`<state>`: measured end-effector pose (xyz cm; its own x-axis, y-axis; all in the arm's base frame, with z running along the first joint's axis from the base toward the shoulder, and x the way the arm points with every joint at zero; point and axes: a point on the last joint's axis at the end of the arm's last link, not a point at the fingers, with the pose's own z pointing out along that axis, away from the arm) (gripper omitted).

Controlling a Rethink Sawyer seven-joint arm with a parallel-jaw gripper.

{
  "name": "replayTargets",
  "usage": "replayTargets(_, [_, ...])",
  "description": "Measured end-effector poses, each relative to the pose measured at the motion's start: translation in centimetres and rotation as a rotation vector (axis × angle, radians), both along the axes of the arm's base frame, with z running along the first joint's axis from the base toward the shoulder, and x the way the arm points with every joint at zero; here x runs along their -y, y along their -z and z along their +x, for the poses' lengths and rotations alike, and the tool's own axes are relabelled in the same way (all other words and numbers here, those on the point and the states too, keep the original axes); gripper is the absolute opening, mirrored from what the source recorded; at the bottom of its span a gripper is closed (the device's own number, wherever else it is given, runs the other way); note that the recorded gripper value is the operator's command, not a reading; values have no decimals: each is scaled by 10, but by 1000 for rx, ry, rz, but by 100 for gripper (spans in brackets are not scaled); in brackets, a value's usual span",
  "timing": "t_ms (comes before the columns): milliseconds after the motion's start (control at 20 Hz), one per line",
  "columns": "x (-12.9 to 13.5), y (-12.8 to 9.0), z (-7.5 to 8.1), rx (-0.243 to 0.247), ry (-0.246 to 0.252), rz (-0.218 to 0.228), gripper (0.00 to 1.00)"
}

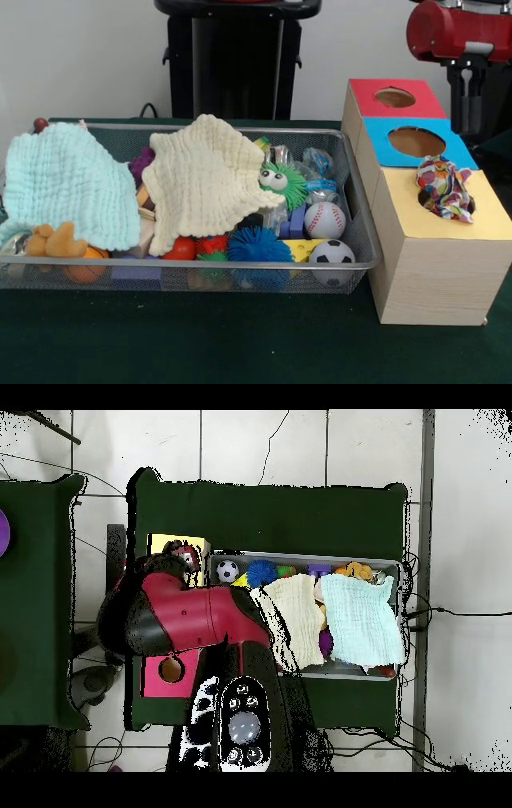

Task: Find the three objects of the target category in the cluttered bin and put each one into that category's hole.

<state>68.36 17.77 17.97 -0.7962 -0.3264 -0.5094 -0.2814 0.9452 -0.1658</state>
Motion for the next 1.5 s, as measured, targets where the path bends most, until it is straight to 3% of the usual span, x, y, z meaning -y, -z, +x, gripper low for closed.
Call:
replayTargets(650, [17, 26, 1, 7, 21, -13, 0])
replayTargets(1150, [32, 35, 5, 8, 43, 3, 0])
replayTargets(1500, [35, 38, 10, 14, 51, 37, 0])
